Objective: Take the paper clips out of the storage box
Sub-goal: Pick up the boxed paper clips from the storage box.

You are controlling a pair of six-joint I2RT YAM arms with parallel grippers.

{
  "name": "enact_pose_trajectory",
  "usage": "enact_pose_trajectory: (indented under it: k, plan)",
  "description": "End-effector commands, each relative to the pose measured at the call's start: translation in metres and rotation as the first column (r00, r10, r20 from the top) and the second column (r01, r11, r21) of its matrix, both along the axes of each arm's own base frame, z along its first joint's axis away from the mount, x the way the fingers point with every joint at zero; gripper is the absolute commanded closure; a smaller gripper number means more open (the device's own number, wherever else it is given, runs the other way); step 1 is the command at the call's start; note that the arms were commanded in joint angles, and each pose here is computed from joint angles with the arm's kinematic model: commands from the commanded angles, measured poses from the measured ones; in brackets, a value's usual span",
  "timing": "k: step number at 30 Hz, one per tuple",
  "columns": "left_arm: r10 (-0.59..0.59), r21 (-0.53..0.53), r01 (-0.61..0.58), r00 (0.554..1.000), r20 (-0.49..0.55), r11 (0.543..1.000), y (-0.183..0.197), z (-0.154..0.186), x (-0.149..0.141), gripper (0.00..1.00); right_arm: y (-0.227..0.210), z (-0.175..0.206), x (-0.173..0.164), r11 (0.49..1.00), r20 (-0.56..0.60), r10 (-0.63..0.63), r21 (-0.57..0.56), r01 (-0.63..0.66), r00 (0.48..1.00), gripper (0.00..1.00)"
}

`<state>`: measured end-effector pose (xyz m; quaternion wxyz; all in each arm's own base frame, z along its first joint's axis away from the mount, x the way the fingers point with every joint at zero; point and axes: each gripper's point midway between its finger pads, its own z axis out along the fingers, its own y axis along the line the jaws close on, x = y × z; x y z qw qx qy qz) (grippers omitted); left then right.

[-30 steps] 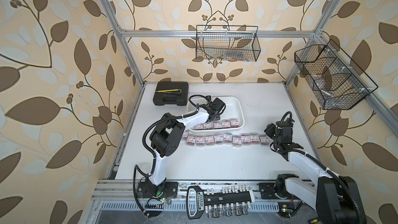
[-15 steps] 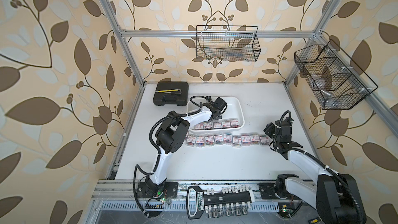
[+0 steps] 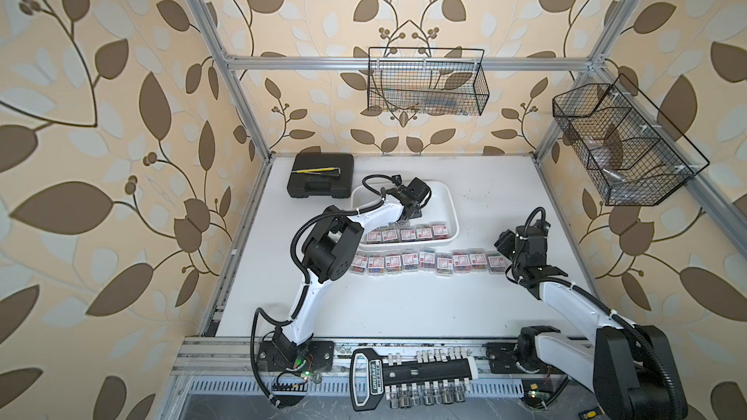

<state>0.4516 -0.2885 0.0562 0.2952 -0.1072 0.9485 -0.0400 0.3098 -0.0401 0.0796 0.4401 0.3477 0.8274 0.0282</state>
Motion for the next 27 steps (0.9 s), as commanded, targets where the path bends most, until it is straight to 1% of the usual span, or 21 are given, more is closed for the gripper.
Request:
enact_pose_trajectory:
  k: [1, 4, 10, 13, 16, 19, 27]
  plan:
    - [-0.054, -0.033, 0.051, 0.993, -0.105, 0.998, -0.010, -0.024, -0.017, 0.15, -0.002, 0.010, 0.007, 1.000, 0.016, -0.007, -0.018, 0.007, 1.000, 0.31]
    - [-0.069, -0.032, 0.067, 0.994, -0.087, 0.997, -0.014, -0.018, -0.021, 0.12, -0.001, 0.011, 0.008, 1.000, 0.017, -0.005, -0.018, 0.006, 1.000, 0.31]
    - [-0.084, -0.045, 0.080, 0.994, -0.073, 0.996, -0.019, -0.009, -0.023, 0.10, -0.001, 0.010, 0.008, 1.000, 0.015, -0.005, -0.018, 0.006, 1.000, 0.31]
    - [-0.067, -0.025, 0.066, 0.995, -0.068, 0.998, -0.014, -0.013, -0.023, 0.08, -0.001, 0.011, 0.007, 1.000, 0.017, -0.005, -0.019, 0.006, 1.000, 0.31]
    - [-0.061, -0.012, 0.060, 0.995, -0.084, 0.998, -0.011, -0.016, -0.026, 0.08, -0.001, 0.010, 0.007, 1.000, 0.014, -0.006, -0.020, 0.007, 1.000, 0.31]
    - [-0.053, -0.006, 0.053, 0.996, -0.075, 0.999, -0.008, -0.019, -0.026, 0.08, -0.001, 0.010, 0.007, 1.000, 0.014, -0.005, -0.020, 0.005, 1.000, 0.31]
    - [-0.032, 0.083, 0.039, 0.995, -0.090, 0.996, 0.001, -0.033, -0.020, 0.13, -0.001, 0.012, 0.008, 1.000, 0.016, -0.005, -0.024, 0.006, 1.000, 0.31]
